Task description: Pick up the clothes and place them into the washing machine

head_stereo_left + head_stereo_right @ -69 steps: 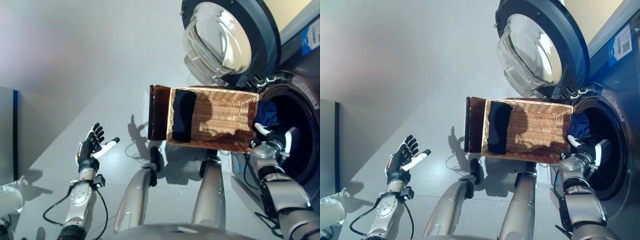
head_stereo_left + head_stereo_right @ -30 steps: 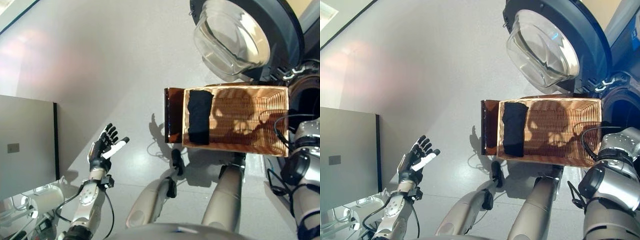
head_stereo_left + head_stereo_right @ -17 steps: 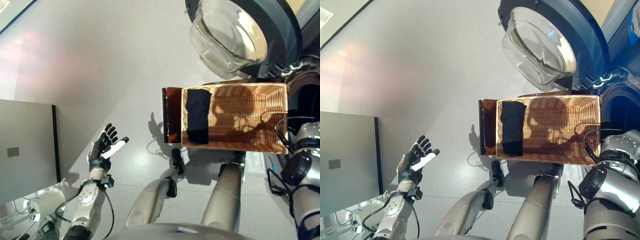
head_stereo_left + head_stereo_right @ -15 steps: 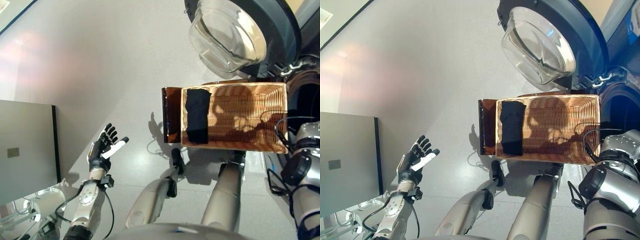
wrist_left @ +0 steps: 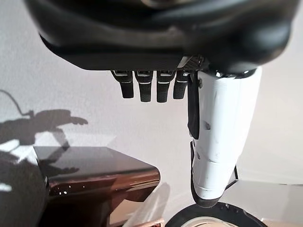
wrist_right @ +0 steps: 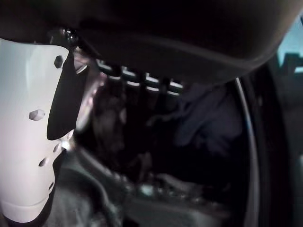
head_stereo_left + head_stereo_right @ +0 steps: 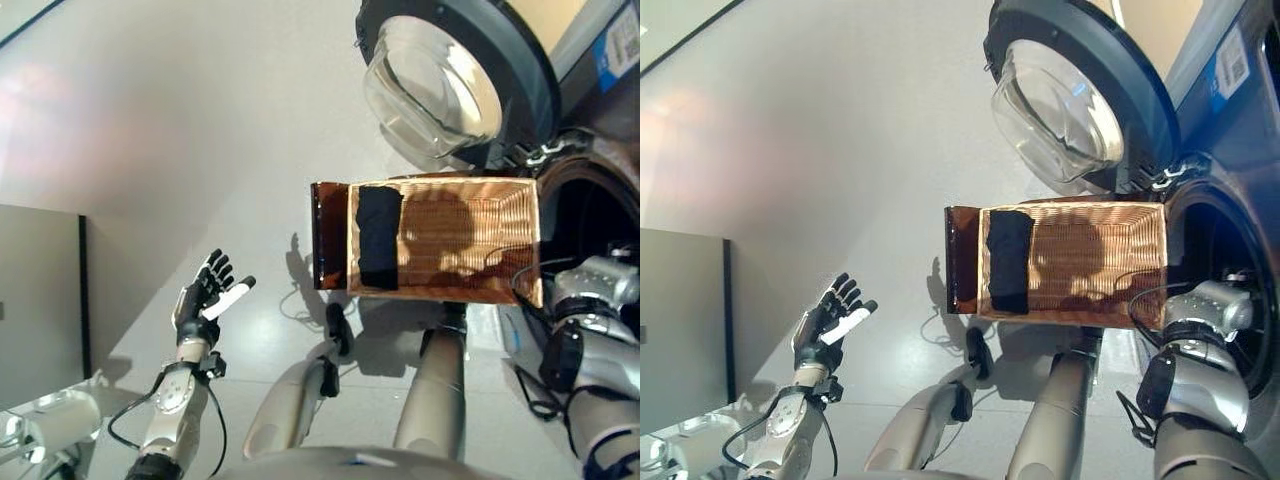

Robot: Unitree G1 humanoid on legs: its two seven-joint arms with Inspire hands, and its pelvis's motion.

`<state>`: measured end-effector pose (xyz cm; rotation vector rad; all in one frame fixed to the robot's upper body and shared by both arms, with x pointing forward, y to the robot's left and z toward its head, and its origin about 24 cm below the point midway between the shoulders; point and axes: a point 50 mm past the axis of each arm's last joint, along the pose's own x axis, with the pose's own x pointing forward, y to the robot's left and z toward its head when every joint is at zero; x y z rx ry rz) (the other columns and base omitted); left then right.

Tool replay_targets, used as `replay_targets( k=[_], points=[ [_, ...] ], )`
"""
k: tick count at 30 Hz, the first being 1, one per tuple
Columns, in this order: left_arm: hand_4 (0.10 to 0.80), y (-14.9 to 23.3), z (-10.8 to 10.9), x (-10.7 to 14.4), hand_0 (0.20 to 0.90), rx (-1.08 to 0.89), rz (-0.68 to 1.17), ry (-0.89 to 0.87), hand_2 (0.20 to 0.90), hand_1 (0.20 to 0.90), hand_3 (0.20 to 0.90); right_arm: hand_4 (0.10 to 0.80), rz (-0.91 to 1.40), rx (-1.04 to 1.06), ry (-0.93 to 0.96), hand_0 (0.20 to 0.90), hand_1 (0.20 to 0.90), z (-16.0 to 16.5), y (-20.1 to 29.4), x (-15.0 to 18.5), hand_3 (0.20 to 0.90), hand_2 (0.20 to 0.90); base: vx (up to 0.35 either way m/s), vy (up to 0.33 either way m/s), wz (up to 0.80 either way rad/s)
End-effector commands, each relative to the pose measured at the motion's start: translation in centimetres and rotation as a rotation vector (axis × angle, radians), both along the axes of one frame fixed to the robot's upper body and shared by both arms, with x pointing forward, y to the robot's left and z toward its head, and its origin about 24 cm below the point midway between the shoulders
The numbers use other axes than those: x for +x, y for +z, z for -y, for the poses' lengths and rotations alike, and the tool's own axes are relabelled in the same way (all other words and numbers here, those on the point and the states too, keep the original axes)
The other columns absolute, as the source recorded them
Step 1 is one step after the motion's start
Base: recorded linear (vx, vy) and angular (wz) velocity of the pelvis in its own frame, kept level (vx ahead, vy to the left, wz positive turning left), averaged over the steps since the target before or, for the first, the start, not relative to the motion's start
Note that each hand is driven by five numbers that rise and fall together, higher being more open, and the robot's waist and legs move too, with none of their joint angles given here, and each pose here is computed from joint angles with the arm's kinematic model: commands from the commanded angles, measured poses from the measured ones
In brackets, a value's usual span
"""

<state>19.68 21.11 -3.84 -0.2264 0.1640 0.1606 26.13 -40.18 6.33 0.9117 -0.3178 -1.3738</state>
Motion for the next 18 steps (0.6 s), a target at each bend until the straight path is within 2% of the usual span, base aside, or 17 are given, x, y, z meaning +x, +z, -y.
replay_targets(
  k=[1,8,15,18],
  points=[
    [0.800,1.5,-3.5,-1.1,0.900,0.067,0.095,0.124,0.900,0.900,0.900,0.800,-0.165,-0.193,0.097,0.900,0.900,0.5,0.0,-0.8,0.900,0.900,0.002,-0.033,-0.01],
    [0.800,1.3,-3.5,-0.9,0.900,0.111,0.095,0.148,0.900,0.900,0.900,0.800,-0.610,-0.385,0.449,0.900,0.900,-4.6,-5.3,-0.1,0.900,0.900,0.002,-0.041,0.00],
    [0.800,1.0,-3.3,-0.5,0.900,0.136,0.089,0.168,0.900,0.900,0.900,0.800,-0.774,-0.656,0.818,0.900,0.900,-11.9,-7.8,1.9,0.900,0.900,-0.002,-0.042,-0.05],
    [0.800,1.1,-3.2,-0.3,0.900,0.142,0.092,0.171,0.900,0.900,0.900,0.800,-0.790,-0.702,0.867,0.900,0.900,-13.4,-7.8,2.5,0.900,0.900,-0.004,-0.001,0.01]
  ],
)
